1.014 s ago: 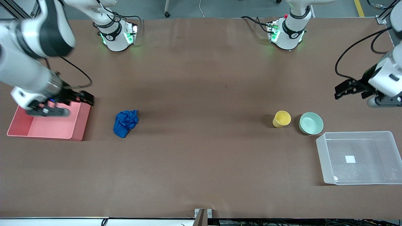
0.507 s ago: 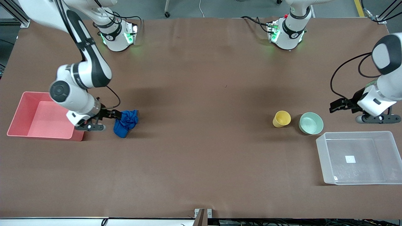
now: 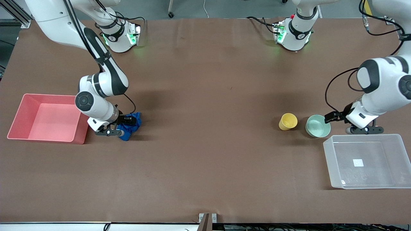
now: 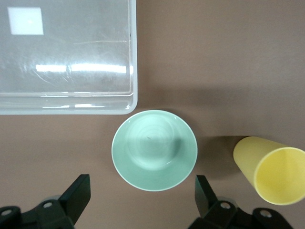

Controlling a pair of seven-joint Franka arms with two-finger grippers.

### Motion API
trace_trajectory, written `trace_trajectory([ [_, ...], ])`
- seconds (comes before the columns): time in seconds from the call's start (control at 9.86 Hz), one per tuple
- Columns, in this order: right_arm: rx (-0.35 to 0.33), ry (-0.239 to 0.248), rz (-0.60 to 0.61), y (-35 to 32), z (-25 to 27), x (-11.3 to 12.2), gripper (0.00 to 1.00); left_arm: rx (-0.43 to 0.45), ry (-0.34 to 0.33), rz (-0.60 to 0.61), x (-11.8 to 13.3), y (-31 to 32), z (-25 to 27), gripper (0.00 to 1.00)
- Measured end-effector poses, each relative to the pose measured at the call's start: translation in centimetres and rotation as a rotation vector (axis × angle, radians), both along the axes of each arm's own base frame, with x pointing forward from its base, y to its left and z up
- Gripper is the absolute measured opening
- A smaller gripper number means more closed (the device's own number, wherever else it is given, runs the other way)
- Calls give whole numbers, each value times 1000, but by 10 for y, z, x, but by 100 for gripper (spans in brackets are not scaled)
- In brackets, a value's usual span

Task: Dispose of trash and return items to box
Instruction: 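Grasp the blue cloth with the right gripper while the left gripper grasps the bowl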

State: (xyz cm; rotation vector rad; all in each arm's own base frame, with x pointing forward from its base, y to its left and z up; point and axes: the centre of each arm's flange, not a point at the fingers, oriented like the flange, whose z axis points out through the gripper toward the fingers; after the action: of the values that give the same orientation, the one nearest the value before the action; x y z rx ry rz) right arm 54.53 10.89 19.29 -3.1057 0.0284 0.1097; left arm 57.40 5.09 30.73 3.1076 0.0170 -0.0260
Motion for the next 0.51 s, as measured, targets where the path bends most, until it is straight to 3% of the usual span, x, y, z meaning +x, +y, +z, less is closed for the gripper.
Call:
trace_trajectory([
  [0.1,2,-9,2,2,-4,-3,54,0,-4,13,-4,6,-18,97],
  [0.41,-1,-13,-29,-2,-1,-1,14,-1,-17,31,-5,15,-73,97],
  [0.51,-11,22,-39,-4,11,3,13,-3,-11,38,-6,18,-87,96],
])
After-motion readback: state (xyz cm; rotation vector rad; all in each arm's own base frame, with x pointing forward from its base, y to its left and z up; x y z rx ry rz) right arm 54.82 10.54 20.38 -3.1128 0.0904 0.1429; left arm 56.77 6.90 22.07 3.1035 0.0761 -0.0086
